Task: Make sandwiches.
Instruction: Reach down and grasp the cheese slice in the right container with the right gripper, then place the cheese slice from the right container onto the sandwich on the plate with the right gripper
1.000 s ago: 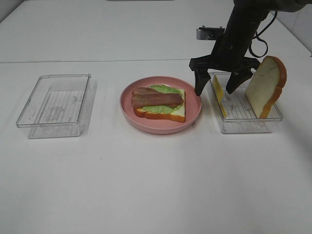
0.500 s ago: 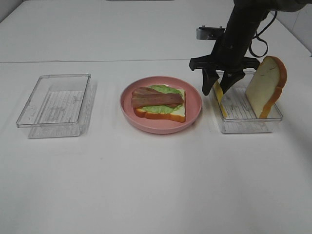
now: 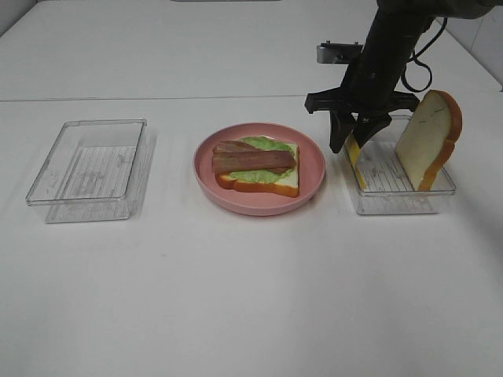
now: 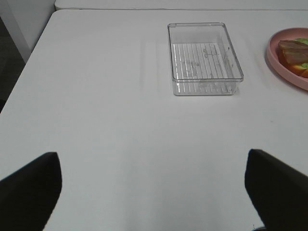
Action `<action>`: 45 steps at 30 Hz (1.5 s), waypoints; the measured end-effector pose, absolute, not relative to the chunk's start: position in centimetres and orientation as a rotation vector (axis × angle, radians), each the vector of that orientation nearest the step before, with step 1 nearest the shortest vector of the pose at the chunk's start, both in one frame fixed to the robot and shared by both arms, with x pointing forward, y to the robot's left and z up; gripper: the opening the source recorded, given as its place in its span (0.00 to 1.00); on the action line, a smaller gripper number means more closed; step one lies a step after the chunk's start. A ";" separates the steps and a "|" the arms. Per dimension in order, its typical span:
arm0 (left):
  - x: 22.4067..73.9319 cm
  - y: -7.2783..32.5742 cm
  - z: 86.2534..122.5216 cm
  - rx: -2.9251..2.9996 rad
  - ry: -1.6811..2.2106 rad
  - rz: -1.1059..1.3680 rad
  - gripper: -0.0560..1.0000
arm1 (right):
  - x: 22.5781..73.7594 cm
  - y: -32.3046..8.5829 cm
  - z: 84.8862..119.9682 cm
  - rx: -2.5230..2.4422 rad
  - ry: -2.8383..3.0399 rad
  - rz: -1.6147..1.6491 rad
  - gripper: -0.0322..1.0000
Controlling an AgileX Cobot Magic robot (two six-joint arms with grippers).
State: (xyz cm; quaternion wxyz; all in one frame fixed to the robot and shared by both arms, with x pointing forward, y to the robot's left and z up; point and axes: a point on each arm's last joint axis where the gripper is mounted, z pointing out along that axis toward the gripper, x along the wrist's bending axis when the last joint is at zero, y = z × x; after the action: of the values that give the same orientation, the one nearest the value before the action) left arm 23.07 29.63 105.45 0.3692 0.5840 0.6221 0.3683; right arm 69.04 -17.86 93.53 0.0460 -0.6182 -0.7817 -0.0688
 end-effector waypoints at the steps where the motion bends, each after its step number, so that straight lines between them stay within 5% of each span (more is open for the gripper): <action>1: 23.1 29.6 105.4 1.499 1.597 0.945 0.98 | 69.1 -17.9 93.5 -1.888 -2.388 -0.210 0.27; 4: 23.1 29.6 105.4 1.499 1.597 0.945 0.98 | 69.1 -17.9 93.5 -1.888 -2.388 -0.210 0.22; 6: 23.1 29.6 105.4 1.499 1.597 0.945 0.98 | 69.1 -18.1 93.5 -1.899 -2.401 -0.191 0.04; 18: 23.1 29.6 105.4 1.499 1.597 0.945 0.98 | 69.2 -18.2 94.1 -1.947 -2.389 -0.182 0.03; 29: 23.1 29.6 105.4 1.499 1.597 0.945 0.98 | 66.9 -16.9 103.4 -1.915 -2.284 -0.599 0.03; 45: 23.1 29.6 105.4 1.499 1.597 0.945 0.98 | 65.6 -13.2 96.8 -1.668 -1.798 -0.977 0.03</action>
State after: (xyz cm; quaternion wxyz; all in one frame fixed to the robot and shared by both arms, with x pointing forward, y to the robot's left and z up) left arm 23.07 29.63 105.45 0.3692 0.5840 0.6221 0.3683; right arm 65.56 -13.21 96.79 0.2479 -0.6121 -0.6598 -0.3584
